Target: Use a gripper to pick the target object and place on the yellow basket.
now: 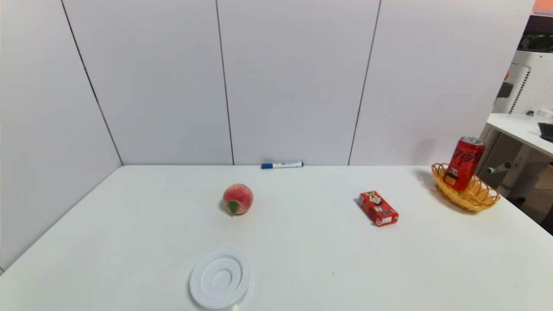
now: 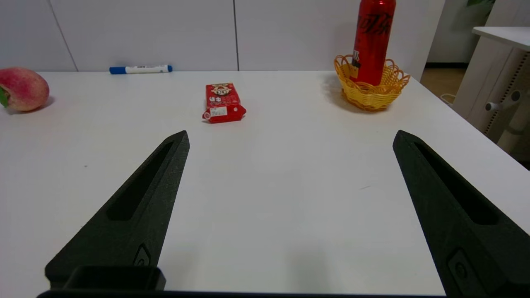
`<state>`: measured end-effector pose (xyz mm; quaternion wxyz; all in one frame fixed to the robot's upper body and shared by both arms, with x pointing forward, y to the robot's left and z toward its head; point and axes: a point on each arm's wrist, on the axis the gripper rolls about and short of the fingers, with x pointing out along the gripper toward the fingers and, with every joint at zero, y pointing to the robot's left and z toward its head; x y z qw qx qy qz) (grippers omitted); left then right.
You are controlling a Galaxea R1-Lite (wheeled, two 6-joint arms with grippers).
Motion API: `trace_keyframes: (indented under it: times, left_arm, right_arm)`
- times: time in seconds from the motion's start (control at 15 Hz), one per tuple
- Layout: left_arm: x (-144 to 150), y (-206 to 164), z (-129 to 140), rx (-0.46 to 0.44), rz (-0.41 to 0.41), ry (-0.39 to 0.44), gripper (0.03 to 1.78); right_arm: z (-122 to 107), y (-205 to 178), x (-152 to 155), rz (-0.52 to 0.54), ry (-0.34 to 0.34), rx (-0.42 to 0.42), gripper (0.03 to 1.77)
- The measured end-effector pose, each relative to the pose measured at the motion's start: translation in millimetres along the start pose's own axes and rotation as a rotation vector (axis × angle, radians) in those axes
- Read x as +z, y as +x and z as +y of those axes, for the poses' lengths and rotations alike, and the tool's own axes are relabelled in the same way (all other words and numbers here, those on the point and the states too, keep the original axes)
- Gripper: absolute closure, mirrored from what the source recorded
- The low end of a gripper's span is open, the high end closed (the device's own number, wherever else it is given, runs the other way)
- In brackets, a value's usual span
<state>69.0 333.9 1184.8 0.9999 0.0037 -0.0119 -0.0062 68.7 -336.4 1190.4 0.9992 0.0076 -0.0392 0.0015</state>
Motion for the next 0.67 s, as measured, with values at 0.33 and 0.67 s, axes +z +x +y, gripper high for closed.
trace_keyframes:
  times: [0.33,0.67]
  left_arm:
    - [0.0,0.0,0.0,0.0,0.0,0.0,0.12]
    - [0.0,0.0,0.0,0.0,0.0,0.0,0.12]
  right_arm:
    - [-0.1,0.0,0.0,-0.001,0.005,-0.004,0.11]
    - [-0.1,0.0,0.0,-0.001,0.017,-0.007,0.11]
